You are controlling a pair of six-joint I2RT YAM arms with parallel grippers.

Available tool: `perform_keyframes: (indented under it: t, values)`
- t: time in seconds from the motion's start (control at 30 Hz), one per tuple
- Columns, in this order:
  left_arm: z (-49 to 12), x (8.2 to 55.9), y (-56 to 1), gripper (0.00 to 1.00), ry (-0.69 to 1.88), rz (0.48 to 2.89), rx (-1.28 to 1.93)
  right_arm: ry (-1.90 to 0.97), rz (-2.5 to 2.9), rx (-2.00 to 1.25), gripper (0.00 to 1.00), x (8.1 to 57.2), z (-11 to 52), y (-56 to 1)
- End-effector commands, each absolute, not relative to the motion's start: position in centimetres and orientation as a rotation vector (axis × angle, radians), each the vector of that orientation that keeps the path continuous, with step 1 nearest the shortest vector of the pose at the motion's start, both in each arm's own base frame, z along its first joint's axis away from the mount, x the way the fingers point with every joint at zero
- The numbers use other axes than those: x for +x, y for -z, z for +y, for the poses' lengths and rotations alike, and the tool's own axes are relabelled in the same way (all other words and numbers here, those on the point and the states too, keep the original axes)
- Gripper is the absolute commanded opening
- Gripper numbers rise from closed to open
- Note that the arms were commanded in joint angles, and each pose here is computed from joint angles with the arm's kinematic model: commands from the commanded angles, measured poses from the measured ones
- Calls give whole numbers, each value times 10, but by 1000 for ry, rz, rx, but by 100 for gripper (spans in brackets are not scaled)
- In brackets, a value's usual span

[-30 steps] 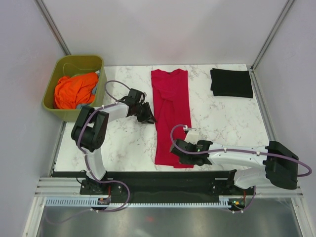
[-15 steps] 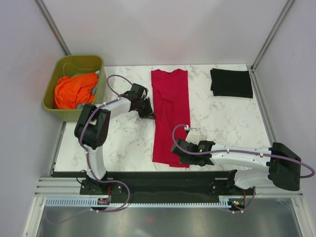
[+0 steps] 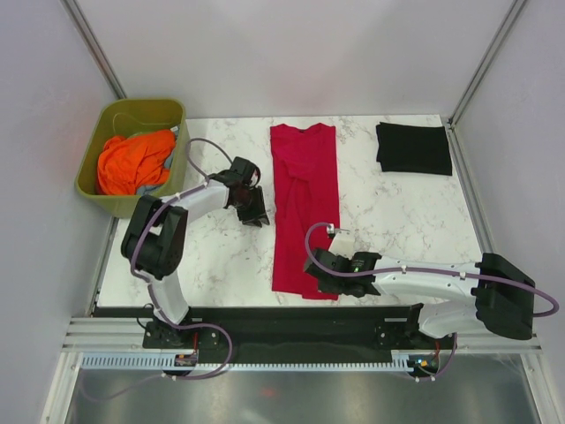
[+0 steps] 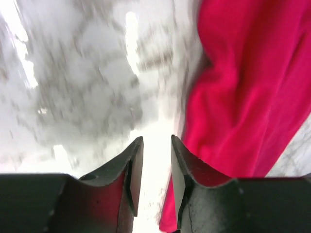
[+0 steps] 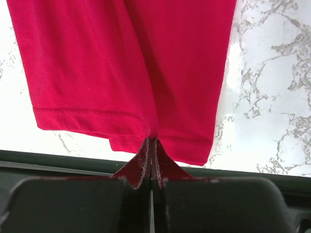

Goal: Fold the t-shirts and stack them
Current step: Fold the tshirt

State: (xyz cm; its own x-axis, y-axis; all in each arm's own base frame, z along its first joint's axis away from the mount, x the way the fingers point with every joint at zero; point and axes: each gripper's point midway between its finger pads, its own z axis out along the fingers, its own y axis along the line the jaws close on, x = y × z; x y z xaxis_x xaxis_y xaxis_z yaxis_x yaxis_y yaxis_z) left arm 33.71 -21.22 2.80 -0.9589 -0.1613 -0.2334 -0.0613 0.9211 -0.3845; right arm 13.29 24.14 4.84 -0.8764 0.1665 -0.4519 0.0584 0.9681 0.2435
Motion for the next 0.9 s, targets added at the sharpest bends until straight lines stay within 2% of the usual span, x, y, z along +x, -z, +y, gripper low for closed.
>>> perform_keyframes:
  t: [0.0,0.13,0.3,0.6,0.87]
  values:
    - [-226,301,-65,36,591,2761,-11,-335,2619,151,0,134,248,-51]
    - [-242,253,-67,26,688,2783,43,-348,2615,149,0,134,249,-53]
    - [-253,206,-58,24,670,2823,83,-350,2615,145,0,134,249,-52]
    - [-262,174,-33,27,574,2894,26,-375,2610,140,0,133,252,-54]
    - [-256,167,-8,27,460,2944,-16,-393,2610,137,0,129,252,-51]
